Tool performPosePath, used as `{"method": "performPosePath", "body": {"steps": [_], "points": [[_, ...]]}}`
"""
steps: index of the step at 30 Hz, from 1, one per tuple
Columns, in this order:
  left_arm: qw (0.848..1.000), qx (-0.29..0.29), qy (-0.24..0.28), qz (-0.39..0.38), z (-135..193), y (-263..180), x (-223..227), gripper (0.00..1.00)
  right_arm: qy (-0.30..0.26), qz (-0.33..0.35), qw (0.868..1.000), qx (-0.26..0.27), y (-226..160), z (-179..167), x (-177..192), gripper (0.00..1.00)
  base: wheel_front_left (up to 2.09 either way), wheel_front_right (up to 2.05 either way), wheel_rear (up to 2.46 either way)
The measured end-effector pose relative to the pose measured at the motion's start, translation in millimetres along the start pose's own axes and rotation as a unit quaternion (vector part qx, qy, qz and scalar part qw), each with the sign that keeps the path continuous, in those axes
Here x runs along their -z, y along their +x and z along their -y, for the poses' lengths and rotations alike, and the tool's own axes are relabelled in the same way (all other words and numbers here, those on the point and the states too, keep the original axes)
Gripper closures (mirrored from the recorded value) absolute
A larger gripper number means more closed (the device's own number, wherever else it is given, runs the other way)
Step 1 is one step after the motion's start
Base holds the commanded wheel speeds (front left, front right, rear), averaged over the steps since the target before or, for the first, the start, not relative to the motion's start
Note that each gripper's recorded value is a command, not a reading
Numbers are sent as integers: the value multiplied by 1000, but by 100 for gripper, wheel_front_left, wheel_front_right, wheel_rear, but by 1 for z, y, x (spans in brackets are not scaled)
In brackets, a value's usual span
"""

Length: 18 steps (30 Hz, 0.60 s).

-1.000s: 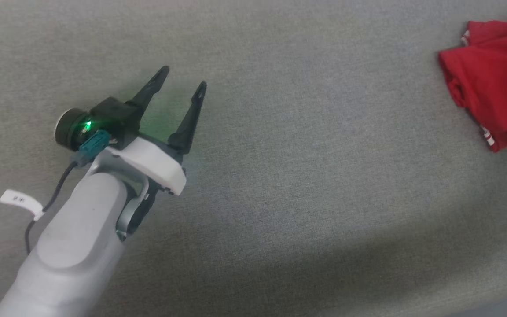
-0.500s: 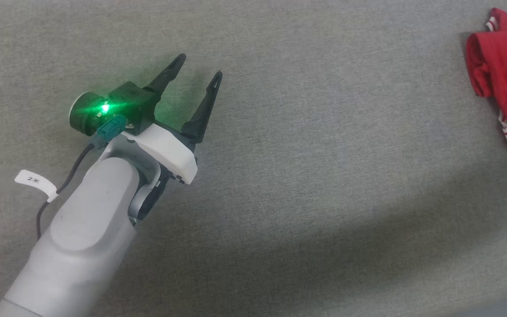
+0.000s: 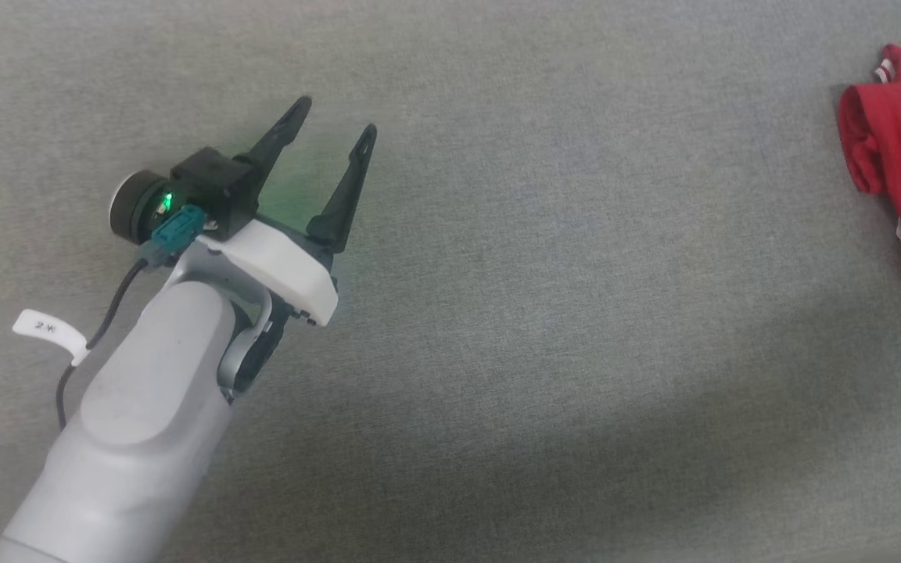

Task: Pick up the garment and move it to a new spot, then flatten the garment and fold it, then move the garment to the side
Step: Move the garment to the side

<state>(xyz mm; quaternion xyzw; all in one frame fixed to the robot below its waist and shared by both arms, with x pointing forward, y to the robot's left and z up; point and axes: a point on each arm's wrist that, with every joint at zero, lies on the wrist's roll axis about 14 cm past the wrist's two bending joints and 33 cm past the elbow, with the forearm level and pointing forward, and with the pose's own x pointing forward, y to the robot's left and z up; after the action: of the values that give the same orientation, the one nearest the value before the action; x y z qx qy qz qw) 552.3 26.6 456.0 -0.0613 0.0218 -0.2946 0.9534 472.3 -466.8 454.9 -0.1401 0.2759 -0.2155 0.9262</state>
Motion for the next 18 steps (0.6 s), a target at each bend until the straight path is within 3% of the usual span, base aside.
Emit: {"method": "performPosePath", "body": {"steps": [9, 18], "points": [[998, -44, -4, 38, -14, -32, -35, 0, 5, 68, 997, -25, -10, -17, -41, 0, 0, 0, 0], [991, -111, 0, 75, -33, -94, -66, 0, 27, 158, 984, -80, -39, -59, -76, 0, 0, 0, 0]]}}
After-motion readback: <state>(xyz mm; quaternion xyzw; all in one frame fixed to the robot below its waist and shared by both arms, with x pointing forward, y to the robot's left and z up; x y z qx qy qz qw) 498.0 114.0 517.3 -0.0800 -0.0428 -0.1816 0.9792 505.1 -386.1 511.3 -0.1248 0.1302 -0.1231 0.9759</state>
